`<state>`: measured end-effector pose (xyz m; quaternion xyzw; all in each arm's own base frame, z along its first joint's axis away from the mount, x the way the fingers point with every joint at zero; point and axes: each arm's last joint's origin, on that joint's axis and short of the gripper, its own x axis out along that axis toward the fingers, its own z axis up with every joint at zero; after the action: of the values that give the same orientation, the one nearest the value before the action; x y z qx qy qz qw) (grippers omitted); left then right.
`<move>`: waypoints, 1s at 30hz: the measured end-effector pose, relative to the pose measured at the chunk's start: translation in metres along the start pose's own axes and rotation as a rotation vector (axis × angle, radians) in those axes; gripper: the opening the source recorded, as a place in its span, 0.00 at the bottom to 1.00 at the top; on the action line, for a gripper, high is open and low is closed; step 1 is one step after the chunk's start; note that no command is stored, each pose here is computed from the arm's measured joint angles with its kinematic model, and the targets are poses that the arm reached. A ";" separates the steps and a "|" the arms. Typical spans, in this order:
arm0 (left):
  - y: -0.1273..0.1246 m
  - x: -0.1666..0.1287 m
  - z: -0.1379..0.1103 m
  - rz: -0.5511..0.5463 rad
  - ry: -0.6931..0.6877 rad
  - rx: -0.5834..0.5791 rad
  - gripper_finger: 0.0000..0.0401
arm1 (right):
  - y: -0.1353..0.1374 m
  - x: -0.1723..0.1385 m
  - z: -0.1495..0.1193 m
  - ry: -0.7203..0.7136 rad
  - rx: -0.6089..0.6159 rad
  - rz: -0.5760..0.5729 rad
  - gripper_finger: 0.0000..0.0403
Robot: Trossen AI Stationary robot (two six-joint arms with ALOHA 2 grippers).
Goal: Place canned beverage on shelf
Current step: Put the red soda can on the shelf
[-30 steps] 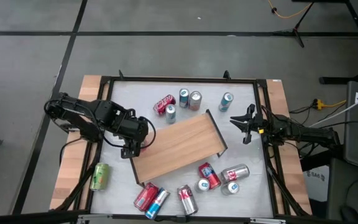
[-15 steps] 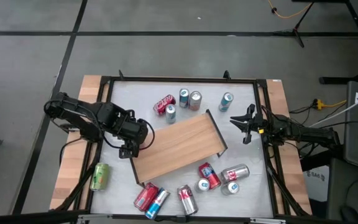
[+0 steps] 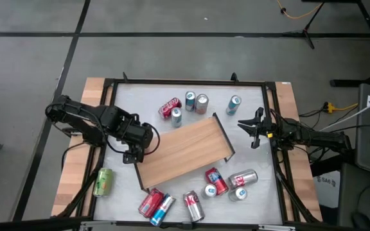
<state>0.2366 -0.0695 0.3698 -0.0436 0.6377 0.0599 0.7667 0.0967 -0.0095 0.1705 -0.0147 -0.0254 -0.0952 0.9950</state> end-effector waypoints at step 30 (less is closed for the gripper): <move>0.000 0.001 0.000 -0.001 0.007 -0.007 0.96 | 0.000 0.000 0.000 0.000 0.000 0.000 0.14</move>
<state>0.2369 -0.0697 0.3689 -0.0469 0.6400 0.0614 0.7645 0.0967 -0.0095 0.1705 -0.0147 -0.0253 -0.0951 0.9950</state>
